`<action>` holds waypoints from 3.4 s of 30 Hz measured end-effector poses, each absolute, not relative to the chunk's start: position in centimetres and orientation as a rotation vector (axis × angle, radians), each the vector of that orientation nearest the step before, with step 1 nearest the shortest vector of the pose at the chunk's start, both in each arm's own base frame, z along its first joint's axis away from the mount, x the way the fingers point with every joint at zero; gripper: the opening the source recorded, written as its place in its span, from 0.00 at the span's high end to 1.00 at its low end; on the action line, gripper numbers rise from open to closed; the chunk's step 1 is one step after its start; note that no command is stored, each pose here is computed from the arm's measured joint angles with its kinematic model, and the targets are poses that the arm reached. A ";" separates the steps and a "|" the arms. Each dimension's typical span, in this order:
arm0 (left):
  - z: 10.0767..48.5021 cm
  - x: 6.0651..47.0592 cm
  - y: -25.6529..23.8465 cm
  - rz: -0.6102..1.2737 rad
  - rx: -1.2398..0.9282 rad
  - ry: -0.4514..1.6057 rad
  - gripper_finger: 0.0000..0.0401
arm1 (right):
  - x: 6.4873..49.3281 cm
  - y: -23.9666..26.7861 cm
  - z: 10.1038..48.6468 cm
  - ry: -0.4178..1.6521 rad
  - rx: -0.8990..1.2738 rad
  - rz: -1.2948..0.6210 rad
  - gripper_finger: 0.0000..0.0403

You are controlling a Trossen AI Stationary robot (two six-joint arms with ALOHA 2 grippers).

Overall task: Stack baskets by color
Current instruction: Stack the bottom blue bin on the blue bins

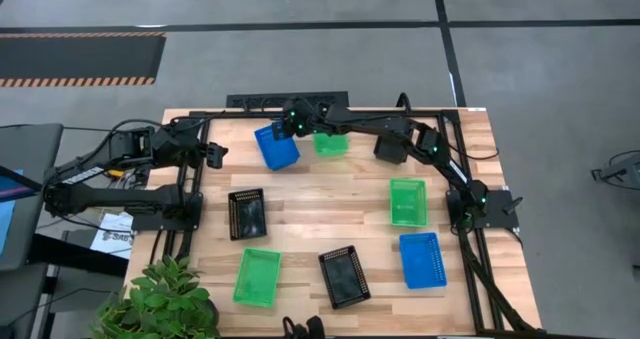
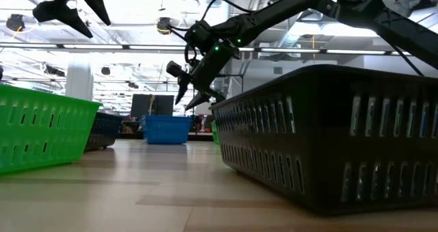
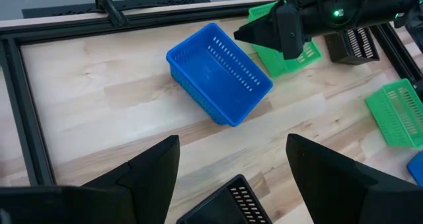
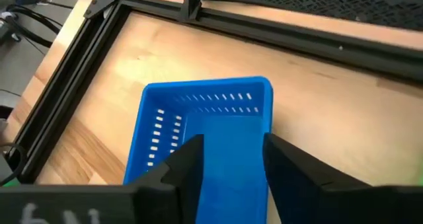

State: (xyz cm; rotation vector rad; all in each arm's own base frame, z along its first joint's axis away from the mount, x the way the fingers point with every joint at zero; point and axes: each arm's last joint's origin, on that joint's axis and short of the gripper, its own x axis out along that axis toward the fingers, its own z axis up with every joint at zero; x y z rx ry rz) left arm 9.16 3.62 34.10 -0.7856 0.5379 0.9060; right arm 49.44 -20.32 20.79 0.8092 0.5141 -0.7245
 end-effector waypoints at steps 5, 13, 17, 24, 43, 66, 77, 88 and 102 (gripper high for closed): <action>34.1 9.2 3.6 0.899 -0.779 0.543 0.34 | 48.6 -20.7 23.3 0.484 0.760 -0.706 0.52; 34.1 9.2 3.6 0.874 -0.774 0.552 0.34 | 44.2 -20.2 30.4 0.554 0.632 -0.694 0.53; 34.3 9.5 3.5 0.824 -0.783 0.540 0.34 | 40.3 -18.5 34.0 0.707 0.564 -0.686 0.51; 34.8 10.2 3.6 0.738 -0.765 0.505 0.34 | 33.0 -12.7 39.8 0.932 0.513 -0.683 0.49; 35.3 12.3 3.8 0.583 -0.815 0.475 0.34 | 19.1 3.5 37.8 1.000 0.859 -0.900 0.51; 34.2 15.3 4.3 0.475 -0.789 0.588 0.34 | 16.2 16.5 29.9 1.227 1.022 -0.938 0.50; 34.2 15.4 4.3 0.457 -0.796 0.595 0.34 | 17.2 18.7 28.8 1.273 1.083 -0.865 0.52; 34.3 15.4 4.3 0.456 -0.800 0.587 0.34 | 20.8 18.6 25.9 1.316 1.020 -0.918 0.46; 34.3 15.4 4.3 0.458 -0.799 0.587 0.34 | 23.6 19.5 21.8 1.385 0.880 -0.896 0.45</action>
